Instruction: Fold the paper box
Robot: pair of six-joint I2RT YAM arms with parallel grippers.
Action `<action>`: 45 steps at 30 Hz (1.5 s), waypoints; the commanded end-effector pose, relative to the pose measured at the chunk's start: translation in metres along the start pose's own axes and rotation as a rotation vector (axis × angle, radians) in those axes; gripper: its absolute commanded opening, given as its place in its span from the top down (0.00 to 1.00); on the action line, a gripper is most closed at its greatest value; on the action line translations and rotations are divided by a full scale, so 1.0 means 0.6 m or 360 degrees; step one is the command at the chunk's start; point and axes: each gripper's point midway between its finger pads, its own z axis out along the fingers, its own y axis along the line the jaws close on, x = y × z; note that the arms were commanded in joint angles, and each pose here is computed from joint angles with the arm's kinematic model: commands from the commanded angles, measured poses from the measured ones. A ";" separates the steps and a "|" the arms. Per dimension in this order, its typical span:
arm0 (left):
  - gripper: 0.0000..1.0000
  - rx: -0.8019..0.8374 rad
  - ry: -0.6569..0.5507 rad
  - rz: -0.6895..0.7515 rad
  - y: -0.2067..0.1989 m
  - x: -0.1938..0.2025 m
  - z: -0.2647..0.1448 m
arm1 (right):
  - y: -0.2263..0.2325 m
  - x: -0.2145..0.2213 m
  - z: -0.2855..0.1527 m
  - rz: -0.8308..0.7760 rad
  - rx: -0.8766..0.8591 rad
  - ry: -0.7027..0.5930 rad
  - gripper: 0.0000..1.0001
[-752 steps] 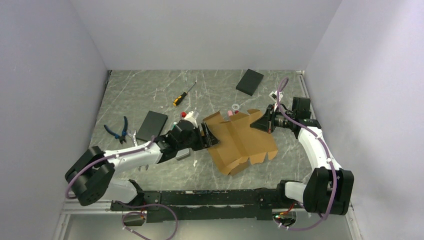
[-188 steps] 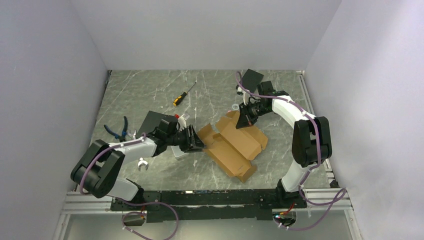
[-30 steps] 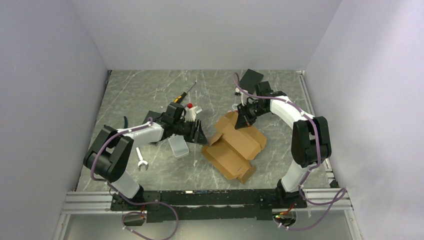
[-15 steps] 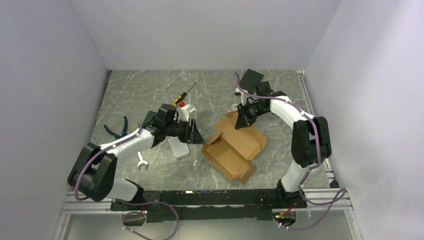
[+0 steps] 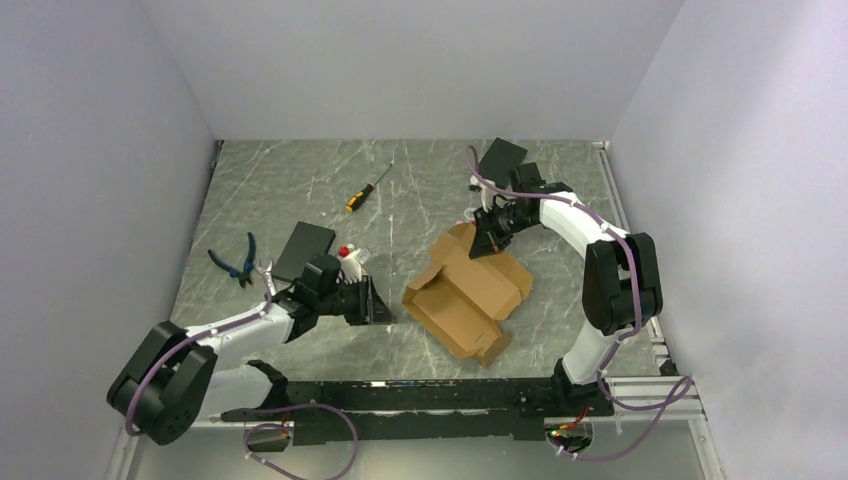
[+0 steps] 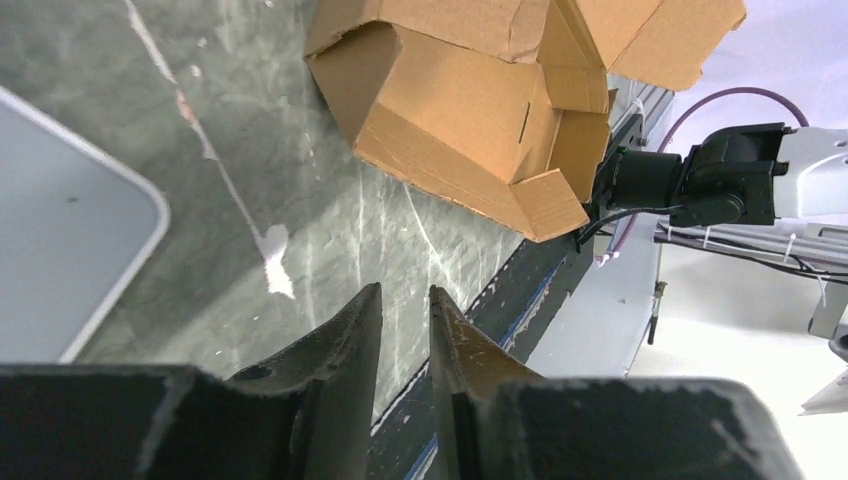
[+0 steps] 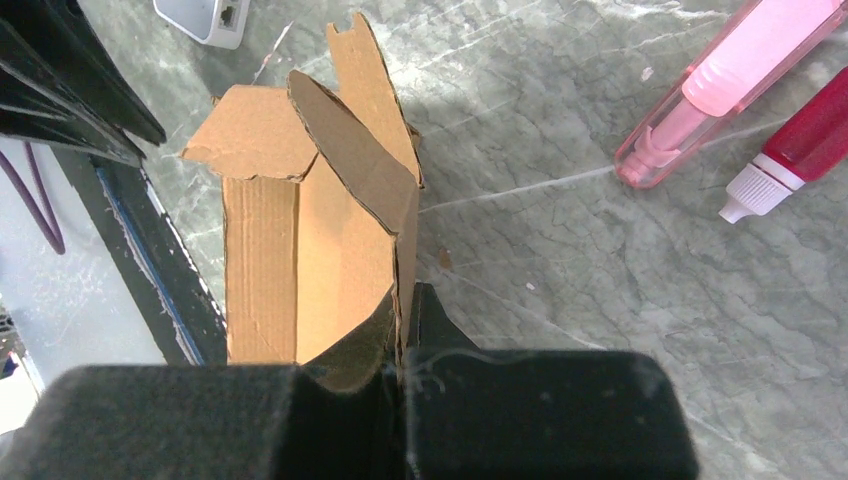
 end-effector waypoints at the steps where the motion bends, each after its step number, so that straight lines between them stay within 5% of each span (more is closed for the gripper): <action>1: 0.72 0.0034 -0.0065 -0.0031 -0.025 -0.013 0.030 | -0.002 -0.020 -0.001 -0.0096 0.0022 -0.0062 1.00; 10: 0.81 -0.0042 -0.0084 -0.0113 -0.008 -0.026 0.083 | -0.001 -0.020 -0.001 -0.0096 0.0020 -0.0063 1.00; 27: 0.83 0.0019 -0.0104 -0.0043 -0.041 -0.080 0.121 | 0.002 -0.018 0.003 -0.0102 0.0011 -0.0050 1.00; 45: 0.71 -0.0034 -0.0192 0.0053 -0.034 -0.102 0.044 | 0.004 -0.019 0.001 -0.0107 0.0007 -0.0052 1.00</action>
